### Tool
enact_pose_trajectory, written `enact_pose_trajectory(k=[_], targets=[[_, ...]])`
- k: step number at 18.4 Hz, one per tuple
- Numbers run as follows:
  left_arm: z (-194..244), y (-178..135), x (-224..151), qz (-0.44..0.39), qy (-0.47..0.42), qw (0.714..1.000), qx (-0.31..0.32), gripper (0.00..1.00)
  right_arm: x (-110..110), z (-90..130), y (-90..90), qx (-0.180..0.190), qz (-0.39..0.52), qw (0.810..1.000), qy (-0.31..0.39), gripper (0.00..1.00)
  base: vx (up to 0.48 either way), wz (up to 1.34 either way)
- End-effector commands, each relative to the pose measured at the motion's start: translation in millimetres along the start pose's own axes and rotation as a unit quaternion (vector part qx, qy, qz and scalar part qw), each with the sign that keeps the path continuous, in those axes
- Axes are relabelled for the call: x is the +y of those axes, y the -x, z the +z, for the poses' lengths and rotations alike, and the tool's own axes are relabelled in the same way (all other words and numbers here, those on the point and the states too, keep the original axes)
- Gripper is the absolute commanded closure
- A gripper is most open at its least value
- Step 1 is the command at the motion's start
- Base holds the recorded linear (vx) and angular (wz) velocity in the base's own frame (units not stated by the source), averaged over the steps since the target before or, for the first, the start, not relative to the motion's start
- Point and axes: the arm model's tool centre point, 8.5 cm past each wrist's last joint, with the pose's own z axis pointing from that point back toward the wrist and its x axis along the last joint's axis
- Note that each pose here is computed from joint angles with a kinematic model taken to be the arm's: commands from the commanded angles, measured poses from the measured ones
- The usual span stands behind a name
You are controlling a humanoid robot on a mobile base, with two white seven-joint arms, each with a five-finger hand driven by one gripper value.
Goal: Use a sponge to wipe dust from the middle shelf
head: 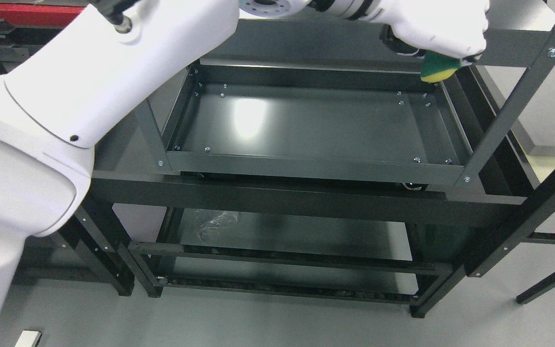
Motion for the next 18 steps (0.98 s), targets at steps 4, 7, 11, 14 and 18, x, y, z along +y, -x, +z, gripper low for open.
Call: enact_pose_trajectory(k=[4, 7, 11, 14, 18], targets=[[11, -17, -42, -0.025, 0.069, 0.997, -0.005, 0.99, -10, -1, -2.0, 0.025, 0.002, 1.0, 0.007, 0.0, 0.0, 0.0], [53, -8, -48, -0.029, 0.071, 0.997, 0.026, 0.99, -10, -1, -2.0, 0.025, 0.002, 1.0, 0.007, 0.0, 0.0, 0.0], [107, 3, -62, -0.021, 0.075, 0.994, 0.072, 0.99, -10, -1, -2.0, 0.025, 0.002, 1.0, 0.008, 0.0, 0.0, 0.0], [141, -7, -83, -0.005, 0.083, 0.993, 0.087, 0.99, -10, -1, -2.0, 0.025, 0.002, 1.0, 0.007, 0.0, 0.0, 0.0], [211, -13, -101, 0.019, 0.091, 0.986, 0.135, 0.99, -10, -1, -2.0, 0.025, 0.002, 1.0, 0.007, 0.0, 0.0, 0.0]])
